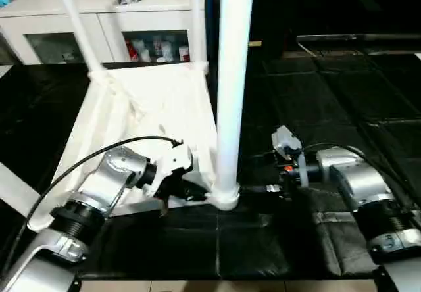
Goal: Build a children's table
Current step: Rotate leg to tighten
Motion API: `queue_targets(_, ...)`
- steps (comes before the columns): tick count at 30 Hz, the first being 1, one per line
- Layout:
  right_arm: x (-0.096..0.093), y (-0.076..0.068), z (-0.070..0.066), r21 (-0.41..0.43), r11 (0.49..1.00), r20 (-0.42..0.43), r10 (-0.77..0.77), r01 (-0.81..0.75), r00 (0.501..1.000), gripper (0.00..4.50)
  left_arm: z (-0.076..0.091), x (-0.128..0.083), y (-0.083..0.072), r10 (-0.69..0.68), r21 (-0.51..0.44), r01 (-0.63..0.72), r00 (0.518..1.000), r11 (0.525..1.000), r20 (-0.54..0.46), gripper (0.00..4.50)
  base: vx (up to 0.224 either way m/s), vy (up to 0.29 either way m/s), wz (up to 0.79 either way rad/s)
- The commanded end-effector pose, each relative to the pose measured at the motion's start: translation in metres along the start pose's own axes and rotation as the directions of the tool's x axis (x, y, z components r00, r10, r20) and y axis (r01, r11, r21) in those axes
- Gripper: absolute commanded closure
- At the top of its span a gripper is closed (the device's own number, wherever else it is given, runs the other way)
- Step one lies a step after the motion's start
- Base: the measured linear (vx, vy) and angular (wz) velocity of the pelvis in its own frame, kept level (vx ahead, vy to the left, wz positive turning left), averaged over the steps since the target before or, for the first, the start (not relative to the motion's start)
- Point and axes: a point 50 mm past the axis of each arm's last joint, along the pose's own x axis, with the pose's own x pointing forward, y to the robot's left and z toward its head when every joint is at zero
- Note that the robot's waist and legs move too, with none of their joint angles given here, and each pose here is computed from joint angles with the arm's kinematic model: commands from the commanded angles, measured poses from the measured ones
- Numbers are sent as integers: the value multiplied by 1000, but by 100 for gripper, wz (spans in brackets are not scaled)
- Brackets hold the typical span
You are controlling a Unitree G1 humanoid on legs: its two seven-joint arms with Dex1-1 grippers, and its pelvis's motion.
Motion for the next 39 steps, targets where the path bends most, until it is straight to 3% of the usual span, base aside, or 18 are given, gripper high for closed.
queue_targets(1, 3, 1, 11, -47, 998, 2, 42, -42, 999, 6, 2, 6, -4, -67, 33, 69, 997, 997, -39, 450, 0, 0, 0)
queue_targets(21, 16, 2, 9, -80, 994, -20, 78, -79, 997, 6, -2, 4, -6, -46, 18, 47, 998, 999, -31, 450, 0, 0, 0)
queue_targets(39, 13, 5, 4, -78, 994, -26, 75, -76, 997, 6, 1, 8, -5, -57, 19, 58, 998, 998, -23, 450, 0, 0, 0)
